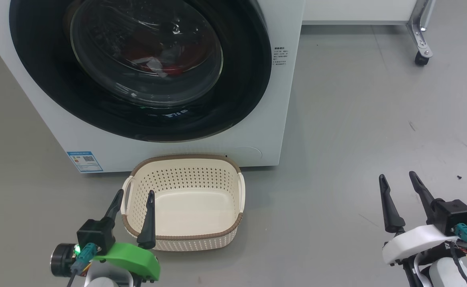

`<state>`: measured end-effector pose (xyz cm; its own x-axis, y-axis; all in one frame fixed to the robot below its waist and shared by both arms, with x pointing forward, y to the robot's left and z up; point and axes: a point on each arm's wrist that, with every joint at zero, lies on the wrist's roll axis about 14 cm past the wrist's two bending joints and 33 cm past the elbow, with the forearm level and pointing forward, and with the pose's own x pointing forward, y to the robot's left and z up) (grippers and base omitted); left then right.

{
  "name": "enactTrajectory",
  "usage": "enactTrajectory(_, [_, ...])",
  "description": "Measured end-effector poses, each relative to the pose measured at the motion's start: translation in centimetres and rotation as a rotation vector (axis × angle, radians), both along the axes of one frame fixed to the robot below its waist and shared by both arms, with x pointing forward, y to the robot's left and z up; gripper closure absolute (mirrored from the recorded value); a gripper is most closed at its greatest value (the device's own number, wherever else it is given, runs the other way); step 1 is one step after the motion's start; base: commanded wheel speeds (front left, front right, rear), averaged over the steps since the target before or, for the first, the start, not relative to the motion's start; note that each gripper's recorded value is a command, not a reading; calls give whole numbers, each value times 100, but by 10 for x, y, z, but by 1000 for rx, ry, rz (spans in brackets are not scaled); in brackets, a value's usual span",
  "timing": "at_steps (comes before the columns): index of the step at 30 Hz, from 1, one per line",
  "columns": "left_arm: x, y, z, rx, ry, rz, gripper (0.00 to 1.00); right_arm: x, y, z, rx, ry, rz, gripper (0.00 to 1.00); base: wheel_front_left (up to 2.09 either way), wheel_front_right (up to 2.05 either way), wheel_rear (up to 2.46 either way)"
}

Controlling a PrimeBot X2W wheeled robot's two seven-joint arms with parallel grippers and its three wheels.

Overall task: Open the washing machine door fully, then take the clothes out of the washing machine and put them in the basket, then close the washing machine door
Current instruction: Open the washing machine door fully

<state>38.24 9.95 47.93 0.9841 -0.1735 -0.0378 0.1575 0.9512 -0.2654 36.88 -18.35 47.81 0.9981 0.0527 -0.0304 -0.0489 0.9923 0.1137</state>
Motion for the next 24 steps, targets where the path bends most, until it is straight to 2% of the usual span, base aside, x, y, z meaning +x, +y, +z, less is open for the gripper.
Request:
enactTrajectory(9, [0, 1, 0, -3, 2, 7, 0, 1, 6, -1, 23, 1, 6, 0, 0, 0, 0])
enactTrajectory(10, [0, 1, -1, -4, 2, 8, 0, 1, 7, -1, 27, 1, 7, 25, 0, 0, 0])
enactTrajectory(11, [0, 1, -1, -5, 3, 9, 0, 1, 8, -1, 30, 2, 8, 60, 0, 0, 0])
enactTrajectory(12, [0, 1, -1, -5, 4, 10, 0, 2, 9, -2, 32, 3, 9, 100, 0, 0, 0])
enactTrajectory(24, [4, 1, -6, -12, 17, 18, 0, 9, 12, -8, 43, 20, 26, 100, 0, 0, 0])
